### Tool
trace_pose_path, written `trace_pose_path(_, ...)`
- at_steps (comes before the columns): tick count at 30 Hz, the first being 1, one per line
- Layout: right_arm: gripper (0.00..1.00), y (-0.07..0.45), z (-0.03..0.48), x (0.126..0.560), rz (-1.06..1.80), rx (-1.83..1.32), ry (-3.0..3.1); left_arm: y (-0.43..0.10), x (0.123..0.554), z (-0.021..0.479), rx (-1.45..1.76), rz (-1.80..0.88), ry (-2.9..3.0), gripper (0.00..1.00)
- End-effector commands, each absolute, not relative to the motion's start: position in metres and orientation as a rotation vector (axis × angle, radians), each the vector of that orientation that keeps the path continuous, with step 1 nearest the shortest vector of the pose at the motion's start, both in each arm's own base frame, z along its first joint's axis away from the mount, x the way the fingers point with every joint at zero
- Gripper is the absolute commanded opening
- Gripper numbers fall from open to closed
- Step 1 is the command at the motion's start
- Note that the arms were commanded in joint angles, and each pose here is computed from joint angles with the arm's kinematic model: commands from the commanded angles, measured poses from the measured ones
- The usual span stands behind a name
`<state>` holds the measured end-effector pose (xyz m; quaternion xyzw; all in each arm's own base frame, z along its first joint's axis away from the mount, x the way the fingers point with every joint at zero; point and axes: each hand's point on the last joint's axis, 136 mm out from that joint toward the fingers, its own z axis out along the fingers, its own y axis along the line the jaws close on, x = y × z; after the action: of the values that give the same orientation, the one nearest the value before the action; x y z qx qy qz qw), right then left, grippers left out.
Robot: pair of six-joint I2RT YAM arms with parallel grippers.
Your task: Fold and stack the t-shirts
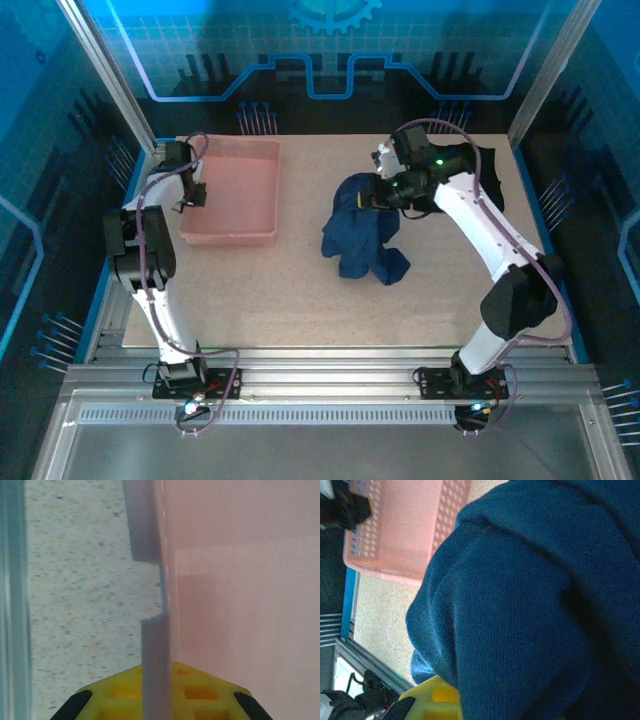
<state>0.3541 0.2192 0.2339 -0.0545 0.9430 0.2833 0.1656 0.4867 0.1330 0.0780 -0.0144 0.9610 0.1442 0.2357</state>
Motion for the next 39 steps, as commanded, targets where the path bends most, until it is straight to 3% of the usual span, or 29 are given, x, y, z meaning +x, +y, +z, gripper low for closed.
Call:
trace_pose_path(1,0.0,0.222,0.245,0.357,0.795,-0.174,2.675,0.203,0.489,0.1,-0.244,0.586,2.587,0.15)
trace_pose_path(3,0.0,0.22,0.24,0.358,0.775,-0.167,2.691,0.226,0.487,0.114,-0.342,0.574,2.549,0.21)
trace_pose_path(6,0.0,0.229,0.236,0.363,0.815,-0.162,2.689,0.241,0.488,0.134,-0.45,0.471,2.497,0.49)
trace_pose_path(9,0.0,0.25,0.237,0.368,0.857,-0.2,2.679,0.236,0.497,0.15,-0.477,0.382,2.454,0.6)
trace_pose_path(12,0.0,0.266,0.236,0.377,0.848,-0.207,2.68,0.219,0.503,0.165,-0.459,0.337,2.434,0.64)
trace_pose_path(17,0.07,0.274,0.229,0.41,0.805,-0.095,2.678,0.133,0.509,0.223,-0.296,0.216,2.363,0.67)
trace_pose_path(21,0.58,0.273,0.212,0.447,0.704,-0.059,2.683,0.032,0.494,0.259,-0.199,-0.019,2.344,0.72)
trace_pose_path(27,0.84,0.25,0.222,0.456,0.614,-0.085,2.626,-0.077,0.474,0.248,-0.412,-0.642,2.334,0.73)
trace_pose_path(32,0.86,0.218,0.216,0.409,0.534,-0.125,2.67,-0.127,0.482,0.175,-0.494,-0.747,2.44,0.69)
trace_pose_path(39,0.86,0.173,0.159,0.334,0.506,0.009,2.766,-0.107,0.496,0.093,-0.653,-0.576,2.525,0.61)
